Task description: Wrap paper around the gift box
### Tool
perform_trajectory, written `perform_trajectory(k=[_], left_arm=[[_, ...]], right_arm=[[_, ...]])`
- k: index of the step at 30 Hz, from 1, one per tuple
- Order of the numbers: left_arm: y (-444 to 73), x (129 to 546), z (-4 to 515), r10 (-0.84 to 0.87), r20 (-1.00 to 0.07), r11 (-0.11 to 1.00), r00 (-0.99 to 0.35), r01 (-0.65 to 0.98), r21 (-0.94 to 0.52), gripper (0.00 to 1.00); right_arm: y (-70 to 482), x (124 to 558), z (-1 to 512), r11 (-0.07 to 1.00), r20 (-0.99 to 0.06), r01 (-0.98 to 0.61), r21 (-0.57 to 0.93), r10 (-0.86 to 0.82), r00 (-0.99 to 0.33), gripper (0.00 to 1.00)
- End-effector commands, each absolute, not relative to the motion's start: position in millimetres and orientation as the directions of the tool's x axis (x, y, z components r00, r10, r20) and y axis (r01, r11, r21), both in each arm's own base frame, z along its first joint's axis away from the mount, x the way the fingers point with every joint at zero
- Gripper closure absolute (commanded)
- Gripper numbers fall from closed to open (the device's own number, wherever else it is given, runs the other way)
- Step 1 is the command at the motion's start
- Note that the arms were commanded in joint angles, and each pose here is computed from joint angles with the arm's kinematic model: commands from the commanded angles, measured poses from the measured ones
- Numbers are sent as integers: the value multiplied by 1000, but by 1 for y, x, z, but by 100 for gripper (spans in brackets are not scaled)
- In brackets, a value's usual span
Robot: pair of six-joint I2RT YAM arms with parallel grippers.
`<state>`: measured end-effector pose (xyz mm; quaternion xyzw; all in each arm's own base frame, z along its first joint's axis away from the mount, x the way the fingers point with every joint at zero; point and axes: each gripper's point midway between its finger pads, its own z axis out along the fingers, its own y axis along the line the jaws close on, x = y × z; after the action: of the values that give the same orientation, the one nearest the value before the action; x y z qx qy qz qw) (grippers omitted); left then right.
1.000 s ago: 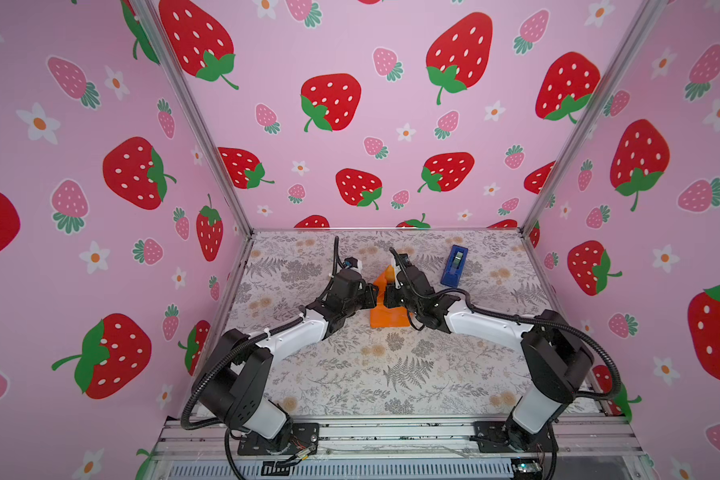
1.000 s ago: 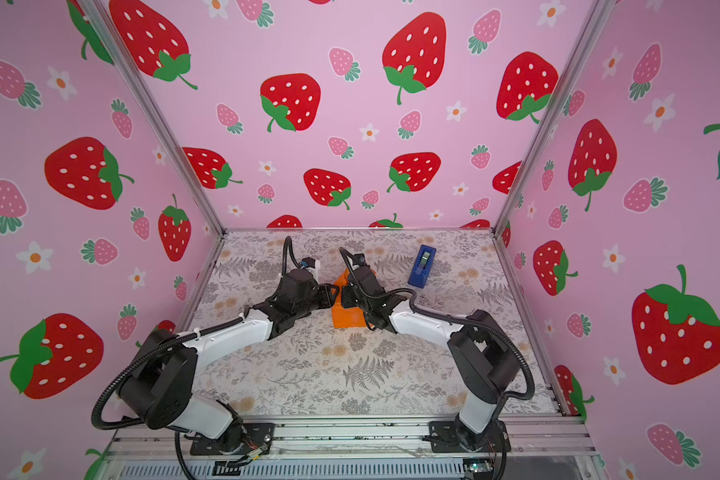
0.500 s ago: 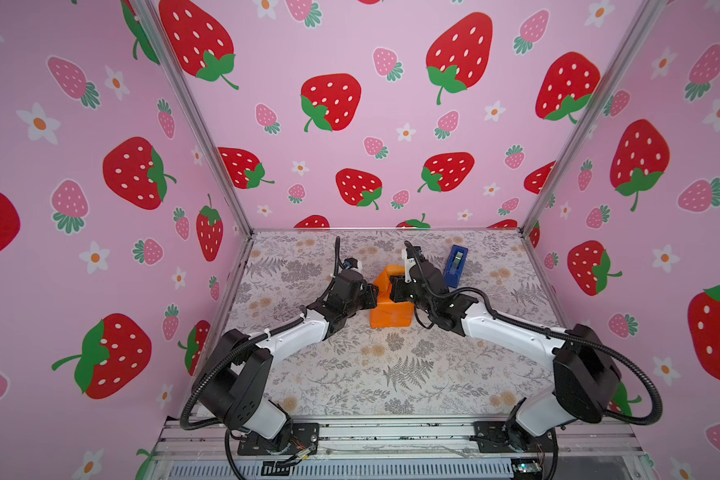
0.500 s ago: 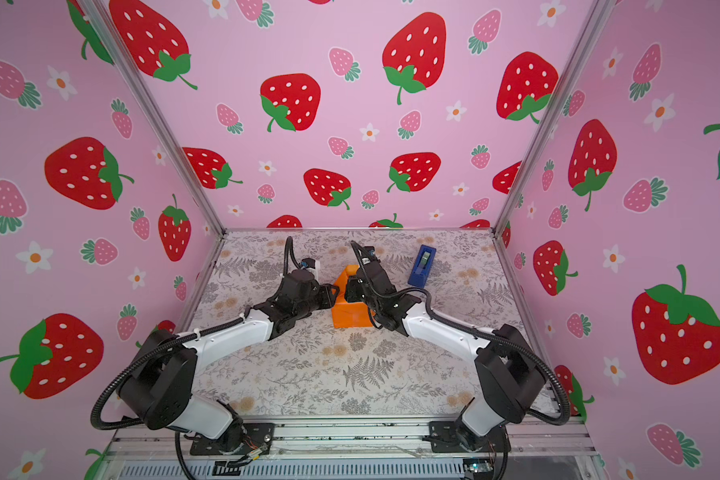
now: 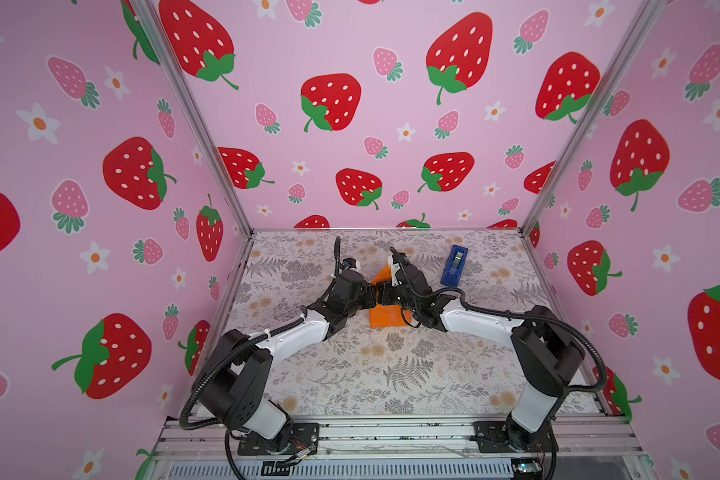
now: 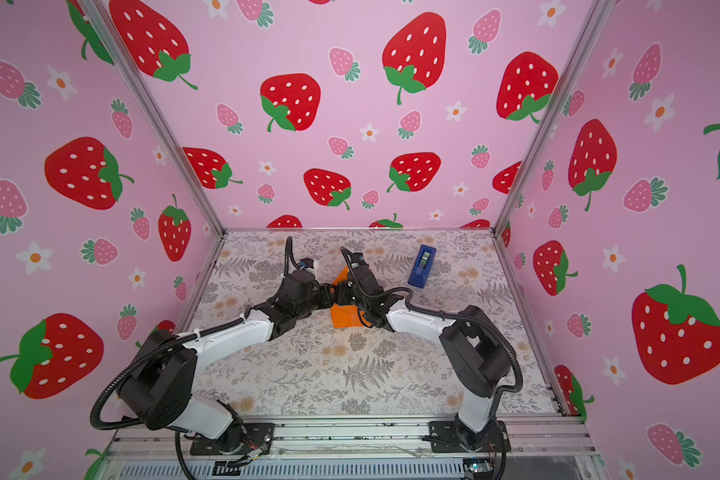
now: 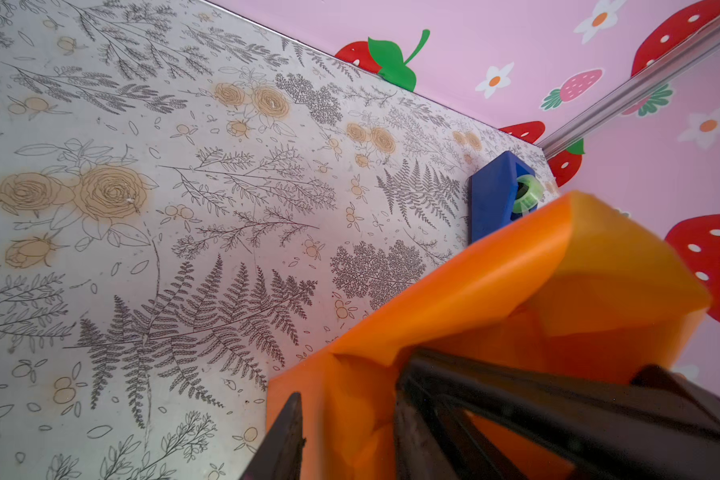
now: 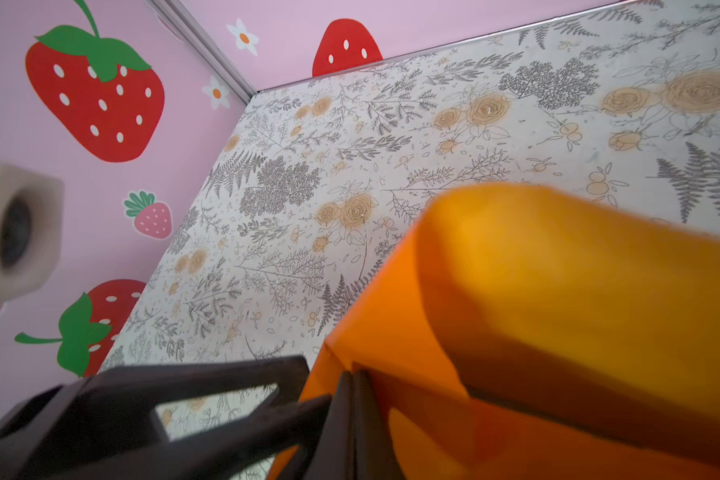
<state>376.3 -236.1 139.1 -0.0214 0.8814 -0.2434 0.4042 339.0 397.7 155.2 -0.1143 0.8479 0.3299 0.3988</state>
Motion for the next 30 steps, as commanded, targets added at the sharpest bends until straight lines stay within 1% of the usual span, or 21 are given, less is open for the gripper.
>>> perform_trajectory(k=[1,7,12,21,24,30], left_arm=[[-227,349,95,-152,-610,919,-778,116,-377,63],[-226,348,92,-146,-607,921,-781,116,-371,63],[-226,349,94,-151,-609,921,-778,113,-373,63],[-227,351,98,-151,-612,921,-776,115,-373,63],[-234,353,111,-144,-618,909,-773,143,-391,62],[-243,354,130,-160,-621,889,-767,161,-428,56]], right_arm=[[396,345,149,776,-738,-408,481,108,-666,100],[358,360,123,848,-724,-304,434,127,-678,100],[342,360,115,866,-712,-271,420,130,-690,100],[332,352,115,871,-710,-269,410,120,-694,100],[334,350,115,866,-707,-276,417,118,-697,100],[341,349,115,855,-701,-292,428,111,-705,100]])
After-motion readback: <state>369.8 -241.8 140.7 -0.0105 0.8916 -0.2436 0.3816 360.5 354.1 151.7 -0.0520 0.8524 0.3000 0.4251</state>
